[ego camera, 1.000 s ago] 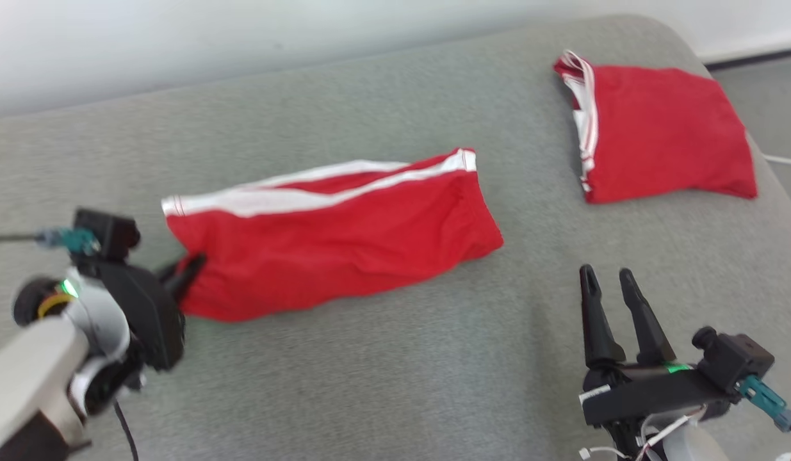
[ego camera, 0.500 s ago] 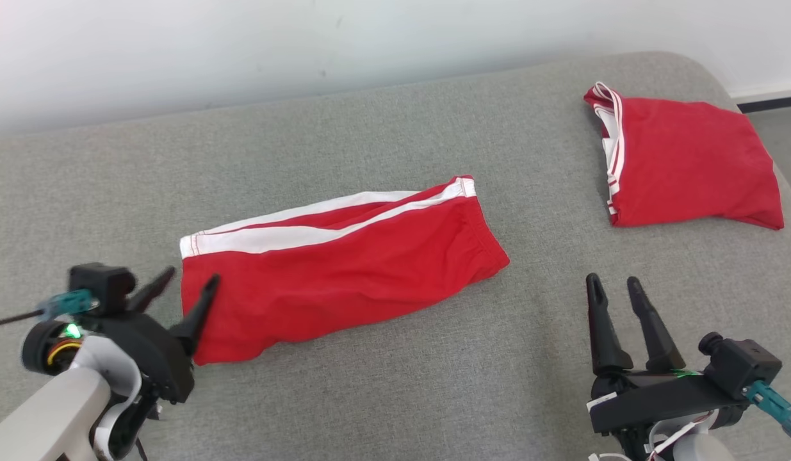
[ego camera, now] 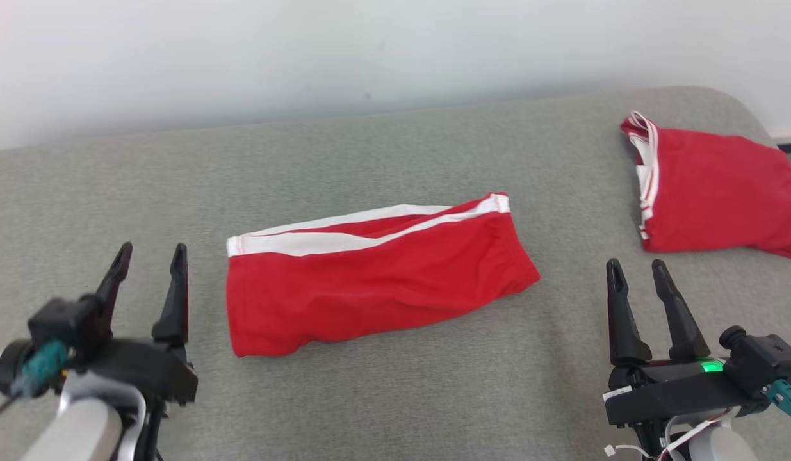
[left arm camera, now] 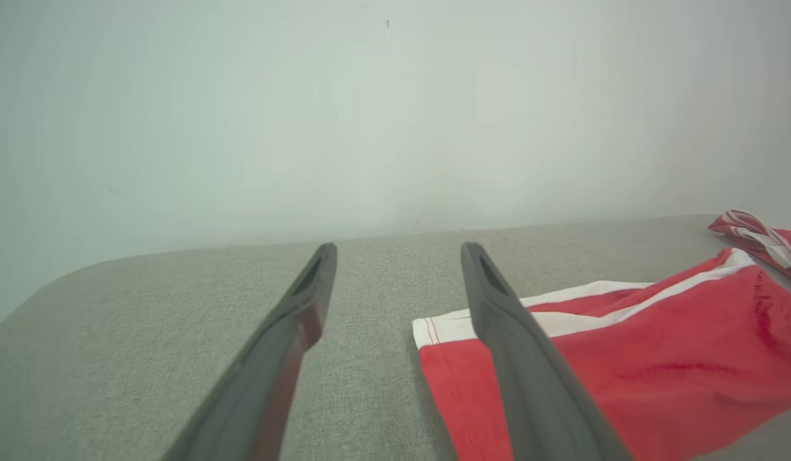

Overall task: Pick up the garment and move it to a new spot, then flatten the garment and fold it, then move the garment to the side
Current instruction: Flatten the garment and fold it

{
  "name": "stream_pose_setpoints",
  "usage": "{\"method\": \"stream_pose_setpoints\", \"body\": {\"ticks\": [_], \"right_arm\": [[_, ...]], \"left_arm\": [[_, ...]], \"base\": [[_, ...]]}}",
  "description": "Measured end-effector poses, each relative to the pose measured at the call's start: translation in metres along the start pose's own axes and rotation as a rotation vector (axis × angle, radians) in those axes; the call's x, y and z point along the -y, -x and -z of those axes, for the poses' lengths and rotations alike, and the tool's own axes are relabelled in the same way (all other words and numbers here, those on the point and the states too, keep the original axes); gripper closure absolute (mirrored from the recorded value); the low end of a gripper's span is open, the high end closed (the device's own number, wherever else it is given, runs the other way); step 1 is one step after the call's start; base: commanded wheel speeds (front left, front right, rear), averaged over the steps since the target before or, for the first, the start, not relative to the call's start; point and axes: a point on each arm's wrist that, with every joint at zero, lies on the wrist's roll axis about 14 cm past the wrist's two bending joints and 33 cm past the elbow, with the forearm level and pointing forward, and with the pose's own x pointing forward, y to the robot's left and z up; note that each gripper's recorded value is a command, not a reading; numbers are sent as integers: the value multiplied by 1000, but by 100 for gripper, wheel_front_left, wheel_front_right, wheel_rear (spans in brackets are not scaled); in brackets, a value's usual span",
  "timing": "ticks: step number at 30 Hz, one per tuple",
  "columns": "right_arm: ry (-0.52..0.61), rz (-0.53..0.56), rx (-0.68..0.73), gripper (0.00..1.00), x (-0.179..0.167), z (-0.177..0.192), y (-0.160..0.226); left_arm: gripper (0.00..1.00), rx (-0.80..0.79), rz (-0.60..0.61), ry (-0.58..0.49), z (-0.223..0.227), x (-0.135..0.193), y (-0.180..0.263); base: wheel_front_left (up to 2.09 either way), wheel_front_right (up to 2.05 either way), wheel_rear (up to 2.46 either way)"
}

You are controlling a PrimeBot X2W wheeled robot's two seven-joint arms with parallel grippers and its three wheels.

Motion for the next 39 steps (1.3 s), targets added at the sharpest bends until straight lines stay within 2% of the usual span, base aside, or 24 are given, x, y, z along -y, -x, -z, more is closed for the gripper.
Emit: {"method": "stream_pose_setpoints", "body": {"ticks": [10, 23, 39], "right_arm": [[32, -57, 33, 0, -17, -8, -5], [57, -55, 14, 0, -15, 0, 8], [101, -100, -36, 0, -26, 15, 21]], "left_arm": [[0, 178, -122, -23, -34, -11, 48], [0, 189, -225, -42, -23, -20, 100], [0, 112, -166, -9, 8, -1, 118]], "base": [[0, 0, 0], [0, 0, 0], [0, 0, 0]]}}
